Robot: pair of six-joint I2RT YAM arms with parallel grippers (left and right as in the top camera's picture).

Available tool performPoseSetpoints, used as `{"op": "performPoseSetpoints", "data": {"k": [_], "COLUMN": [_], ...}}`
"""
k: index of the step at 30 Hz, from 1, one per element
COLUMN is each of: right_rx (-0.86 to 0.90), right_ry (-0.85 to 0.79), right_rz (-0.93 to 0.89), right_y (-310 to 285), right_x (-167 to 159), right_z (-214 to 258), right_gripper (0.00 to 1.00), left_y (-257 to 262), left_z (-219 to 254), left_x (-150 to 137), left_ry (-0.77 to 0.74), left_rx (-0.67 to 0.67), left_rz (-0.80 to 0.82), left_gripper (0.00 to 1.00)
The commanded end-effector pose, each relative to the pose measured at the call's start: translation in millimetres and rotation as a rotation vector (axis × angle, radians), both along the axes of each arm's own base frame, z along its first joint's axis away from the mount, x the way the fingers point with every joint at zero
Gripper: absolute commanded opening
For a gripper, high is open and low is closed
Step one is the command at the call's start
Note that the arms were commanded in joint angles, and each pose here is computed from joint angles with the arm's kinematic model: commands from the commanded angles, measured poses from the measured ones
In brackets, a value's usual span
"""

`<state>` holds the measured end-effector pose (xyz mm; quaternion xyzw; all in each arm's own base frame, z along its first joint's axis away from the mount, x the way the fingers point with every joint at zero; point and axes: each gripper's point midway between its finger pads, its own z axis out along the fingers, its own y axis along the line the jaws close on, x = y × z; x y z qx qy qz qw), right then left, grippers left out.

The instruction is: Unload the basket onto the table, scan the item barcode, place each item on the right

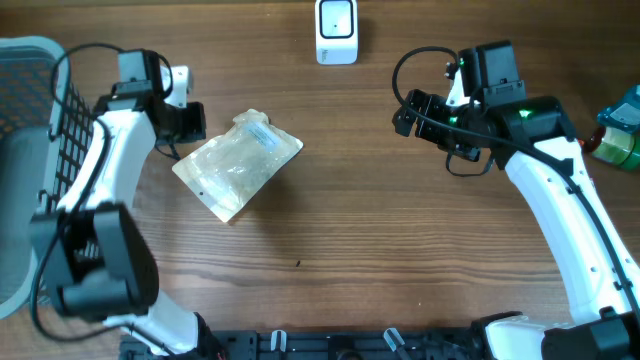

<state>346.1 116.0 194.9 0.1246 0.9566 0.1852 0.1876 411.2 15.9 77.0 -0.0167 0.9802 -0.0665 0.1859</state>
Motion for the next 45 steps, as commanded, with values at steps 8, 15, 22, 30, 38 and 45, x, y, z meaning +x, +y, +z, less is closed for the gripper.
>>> {"op": "performPoseSetpoints", "data": {"k": [8,15,22,30,38,45], "right_rx": [-0.028,-0.019,-0.019,0.337,0.39,0.587], "right_ry": [0.039,0.045,0.045,0.149,0.101,0.265], "right_rz": [-0.002,0.004,0.004,0.098,0.089,0.195], "right_y": [-5,-3,-3,21,-9,44], "right_x": [-5,-6,-7,-26,-17,4], "right_z": [-10,-10,-10,0,-33,-102], "right_gripper": [1.0,1.0,1.0,1.0,1.0,1.0], "left_y": [7,-6,-53,-129,-127,-123], "left_z": [-49,-75,-82,-80,-65,10], "left_x": [-11,-36,-50,-50,-54,-49], "left_ry": [0.144,0.224,0.266,0.214,0.217,0.071], "left_rx": [0.014,0.007,-0.005,-0.004,0.035,0.01], "left_rz": [0.05,0.033,-0.065,-0.195,-0.179,-0.114], "left_gripper": [0.04,0.04,0.04,0.04,0.11,1.0]}}
